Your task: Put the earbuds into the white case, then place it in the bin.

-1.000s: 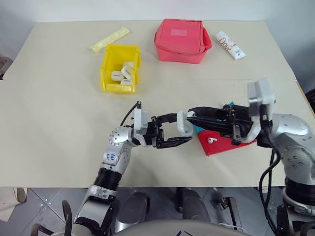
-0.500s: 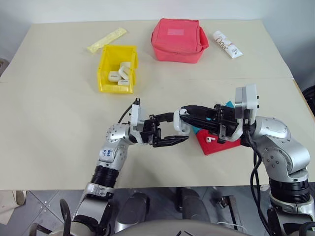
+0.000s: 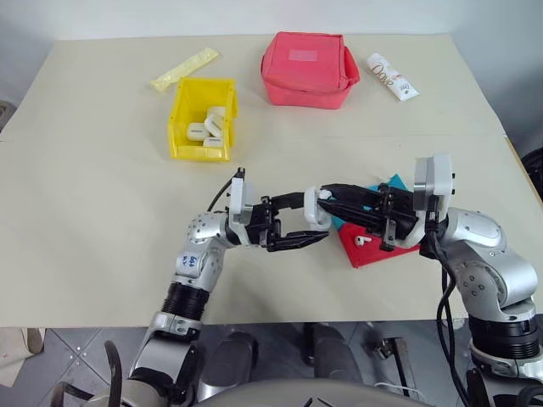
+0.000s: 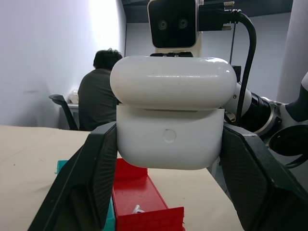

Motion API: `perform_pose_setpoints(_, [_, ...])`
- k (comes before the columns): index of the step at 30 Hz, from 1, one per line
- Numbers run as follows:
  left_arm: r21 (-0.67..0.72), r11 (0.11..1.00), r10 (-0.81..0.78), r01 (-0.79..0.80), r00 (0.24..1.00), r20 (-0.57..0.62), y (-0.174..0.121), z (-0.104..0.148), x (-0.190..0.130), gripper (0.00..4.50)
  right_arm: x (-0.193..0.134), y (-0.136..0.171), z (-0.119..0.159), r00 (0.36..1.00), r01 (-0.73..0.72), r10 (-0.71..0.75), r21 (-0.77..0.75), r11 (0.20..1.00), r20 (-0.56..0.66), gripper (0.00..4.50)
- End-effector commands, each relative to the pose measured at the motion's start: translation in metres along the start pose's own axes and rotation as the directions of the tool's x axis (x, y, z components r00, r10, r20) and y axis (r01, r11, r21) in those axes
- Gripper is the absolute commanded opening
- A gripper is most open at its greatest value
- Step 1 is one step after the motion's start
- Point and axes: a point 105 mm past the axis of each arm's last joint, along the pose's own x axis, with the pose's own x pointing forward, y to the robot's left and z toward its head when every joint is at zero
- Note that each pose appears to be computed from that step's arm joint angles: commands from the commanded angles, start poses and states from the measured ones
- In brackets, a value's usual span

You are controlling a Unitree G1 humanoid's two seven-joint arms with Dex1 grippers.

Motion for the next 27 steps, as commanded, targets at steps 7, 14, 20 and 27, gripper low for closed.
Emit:
perform_pose_setpoints(7, [0.14,0.989,0.037,-0.05,0.995,0.097,0.017,0.032,-0.002,2.78,0.001,0.014,-0.01,0.991,-0.087,0.091,0.042,0.995,-0.095,0.51])
perform_pose_setpoints(14, [0.148,0.988,0.022,-0.033,0.997,0.073,0.017,0.028,-0.003,2.78,0.004,0.015,-0.006,0.985,-0.108,0.108,0.009,0.994,-0.133,0.51])
perform_pose_setpoints(20, [0.152,0.988,0.016,-0.024,0.998,0.055,0.017,0.024,-0.004,2.78,0.005,0.012,0.0,0.985,-0.104,0.1,-0.02,0.994,-0.137,2.42])
perform_pose_setpoints(27, [0.147,0.989,0.019,-0.026,0.999,0.046,0.016,0.02,-0.005,2.78,0.006,0.009,0.01,0.988,-0.097,0.09,-0.053,0.994,-0.129,4.47])
